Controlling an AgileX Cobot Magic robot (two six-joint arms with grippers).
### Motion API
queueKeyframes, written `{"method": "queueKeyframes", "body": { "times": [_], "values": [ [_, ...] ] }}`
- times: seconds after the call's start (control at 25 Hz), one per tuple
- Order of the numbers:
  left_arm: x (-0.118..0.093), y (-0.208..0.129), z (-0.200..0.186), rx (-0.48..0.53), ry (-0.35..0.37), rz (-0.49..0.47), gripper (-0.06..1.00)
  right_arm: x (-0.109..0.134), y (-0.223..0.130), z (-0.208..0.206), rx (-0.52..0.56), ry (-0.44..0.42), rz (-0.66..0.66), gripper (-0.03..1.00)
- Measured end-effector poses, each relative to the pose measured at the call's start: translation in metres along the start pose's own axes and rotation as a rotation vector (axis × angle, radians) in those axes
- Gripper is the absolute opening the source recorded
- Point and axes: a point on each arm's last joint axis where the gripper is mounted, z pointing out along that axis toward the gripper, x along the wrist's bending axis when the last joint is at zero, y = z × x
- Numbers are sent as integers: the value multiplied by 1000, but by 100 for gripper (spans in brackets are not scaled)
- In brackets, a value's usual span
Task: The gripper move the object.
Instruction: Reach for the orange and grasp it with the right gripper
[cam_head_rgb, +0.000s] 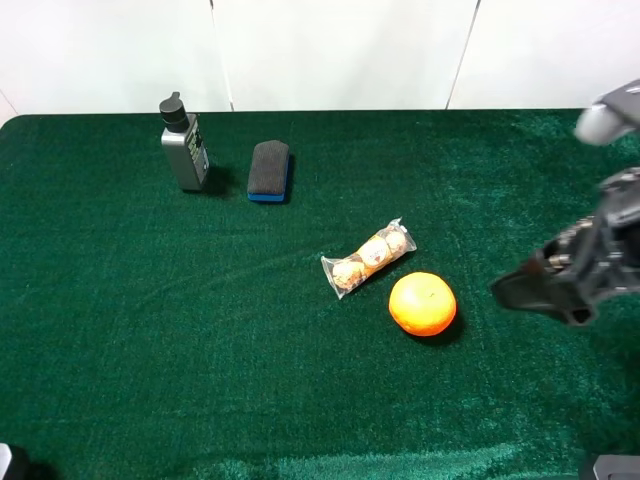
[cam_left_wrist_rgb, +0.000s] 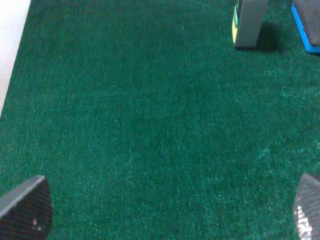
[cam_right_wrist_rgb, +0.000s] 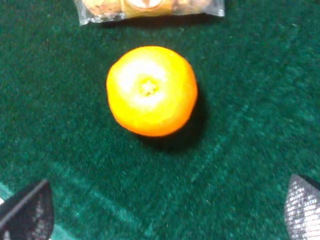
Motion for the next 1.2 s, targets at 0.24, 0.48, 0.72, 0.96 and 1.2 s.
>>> {"method": "queueKeyframes", "body": {
  "times": [0.24, 0.48, 0.72, 0.96, 1.2],
  "values": [
    [0, 0, 0, 0, 0, 0, 98, 1, 13, 39, 71, 19, -39, 69],
    [0, 0, 0, 0, 0, 0, 98, -2, 17, 72, 133, 16, -36, 69],
    [0, 0, 0, 0, 0, 0, 98, -7, 17, 94, 176, 9, -19, 69],
    [0, 0, 0, 0, 0, 0, 98, -10, 16, 109, 202, 7, 0, 69],
    [0, 0, 0, 0, 0, 0, 98, -10, 16, 119, 201, 23, 9, 69]
  ]
}}
